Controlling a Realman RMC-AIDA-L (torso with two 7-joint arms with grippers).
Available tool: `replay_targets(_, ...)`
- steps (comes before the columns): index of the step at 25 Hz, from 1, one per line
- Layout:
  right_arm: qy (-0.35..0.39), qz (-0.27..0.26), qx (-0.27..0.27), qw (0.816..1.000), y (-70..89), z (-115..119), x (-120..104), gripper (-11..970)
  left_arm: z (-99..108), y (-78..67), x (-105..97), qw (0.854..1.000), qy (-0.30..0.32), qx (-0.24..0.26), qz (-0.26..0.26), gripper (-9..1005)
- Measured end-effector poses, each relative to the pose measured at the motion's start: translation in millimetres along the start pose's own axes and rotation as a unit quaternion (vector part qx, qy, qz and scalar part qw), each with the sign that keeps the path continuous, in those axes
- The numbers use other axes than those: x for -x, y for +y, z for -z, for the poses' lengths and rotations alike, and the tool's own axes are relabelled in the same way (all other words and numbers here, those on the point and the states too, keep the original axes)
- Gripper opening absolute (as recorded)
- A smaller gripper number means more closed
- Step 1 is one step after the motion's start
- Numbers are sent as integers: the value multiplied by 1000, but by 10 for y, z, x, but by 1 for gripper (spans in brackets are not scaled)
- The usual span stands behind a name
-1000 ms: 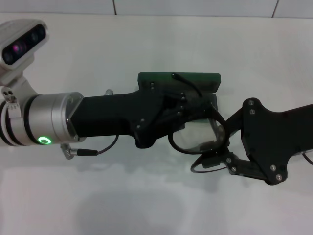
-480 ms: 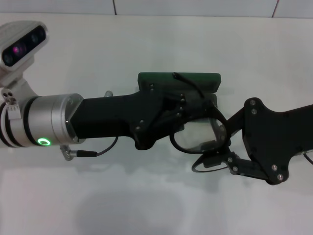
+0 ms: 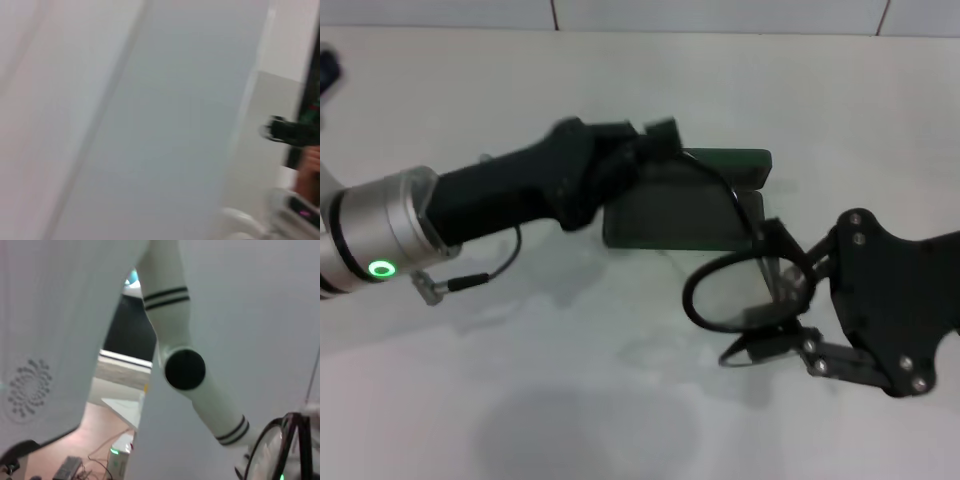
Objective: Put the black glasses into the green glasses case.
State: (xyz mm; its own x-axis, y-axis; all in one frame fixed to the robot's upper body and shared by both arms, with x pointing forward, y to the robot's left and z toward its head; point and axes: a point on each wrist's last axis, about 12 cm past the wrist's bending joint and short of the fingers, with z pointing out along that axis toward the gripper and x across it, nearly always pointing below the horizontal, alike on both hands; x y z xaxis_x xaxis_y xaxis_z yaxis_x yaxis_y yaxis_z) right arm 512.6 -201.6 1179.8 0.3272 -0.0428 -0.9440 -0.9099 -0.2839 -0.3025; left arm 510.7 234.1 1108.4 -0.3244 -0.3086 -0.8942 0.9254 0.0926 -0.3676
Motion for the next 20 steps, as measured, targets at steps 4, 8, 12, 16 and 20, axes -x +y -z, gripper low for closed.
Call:
replay_targets(4, -26, 28, 16, 999, 36, 4, 72, 105, 130, 57, -26, 998, -24, 60, 5, 28)
replay_targets(8, -38, 53, 36, 997, 52, -12, 157, 105, 218, 96, -80, 993, -54, 105, 19, 28)
replay_targets(12, -40, 65, 44, 996, 48, -25, 200, 105, 235, 121, -111, 990, -61, 122, 35, 28)
replay_targets(16, -43, 76, 47, 995, 29, -39, 223, 105, 120, 129, -117, 993, -39, 94, 56, 28)
replay_targets(20, -43, 83, 47, 995, 11, -47, 229, 105, -50, 127, -111, 995, -12, 52, 79, 28)
